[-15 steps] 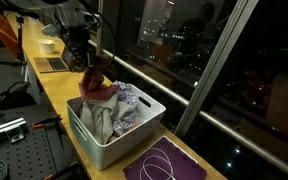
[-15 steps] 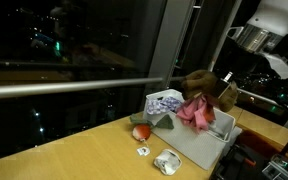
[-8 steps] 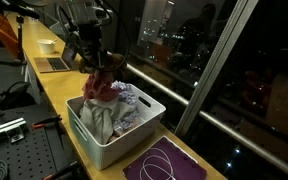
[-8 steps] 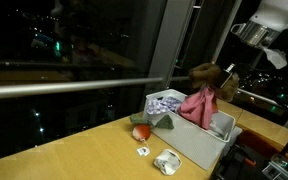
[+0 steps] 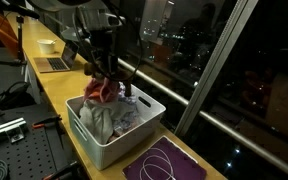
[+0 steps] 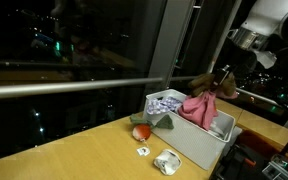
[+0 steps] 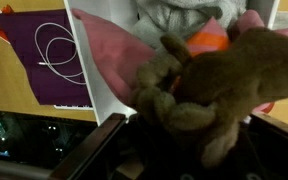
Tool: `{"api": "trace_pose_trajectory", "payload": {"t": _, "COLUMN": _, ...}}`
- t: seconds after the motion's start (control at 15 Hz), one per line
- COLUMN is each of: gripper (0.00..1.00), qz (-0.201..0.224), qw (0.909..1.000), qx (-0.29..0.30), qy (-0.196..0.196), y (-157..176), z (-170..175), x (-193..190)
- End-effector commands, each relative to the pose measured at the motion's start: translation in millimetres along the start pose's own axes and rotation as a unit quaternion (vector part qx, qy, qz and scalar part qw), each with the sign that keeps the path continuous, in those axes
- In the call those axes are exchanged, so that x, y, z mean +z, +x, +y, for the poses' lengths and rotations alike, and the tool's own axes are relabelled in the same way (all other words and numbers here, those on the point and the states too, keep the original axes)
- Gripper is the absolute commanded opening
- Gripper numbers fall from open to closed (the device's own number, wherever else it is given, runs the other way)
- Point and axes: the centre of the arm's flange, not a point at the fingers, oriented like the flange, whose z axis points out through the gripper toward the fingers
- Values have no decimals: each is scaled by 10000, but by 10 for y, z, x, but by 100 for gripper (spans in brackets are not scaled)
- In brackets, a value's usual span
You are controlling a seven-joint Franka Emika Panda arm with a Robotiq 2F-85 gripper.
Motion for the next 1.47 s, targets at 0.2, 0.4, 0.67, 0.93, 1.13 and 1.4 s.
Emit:
{"api": "trace_pose_trajectory", "payload": {"t": 0.2, "gripper": 100, "qz": 230, "qw": 9996, "qx": -155, "qy": -3, "y": 15, "z": -141, "x": -379}}
{"api": "trace_pose_trajectory", "payload": {"t": 0.4, "gripper": 100, "qz": 338, "qw": 9989, "qx": -337, "qy": -17, "y": 32, "z": -398, "x": -556}}
{"api": "trace_pose_trajectory", "payload": {"t": 0.67, "gripper": 100, "qz": 468, "qw": 9964, "qx": -712, "qy": 34, "y": 150, "z": -960, "x": -778}}
{"api": "trace_pose_trajectory", "payload": {"t": 0.93, "gripper": 100, "qz": 489, "qw": 9921, "qx": -1147, "qy": 104, "y": 375, "z": -1684, "x": -834}}
{"api": "trace_pose_trajectory", "payload": {"t": 1.13, "gripper": 100, "qz": 400, "qw": 9889, "qx": -1401, "qy": 278, "y": 526, "z": -2152, "x": -681}}
{"api": "trace_pose_trajectory", "payload": {"t": 1.4, "gripper": 100, "qz": 54, "qw": 9857, "qx": -1619, "qy": 470, "y": 625, "z": -2588, "x": -174}}
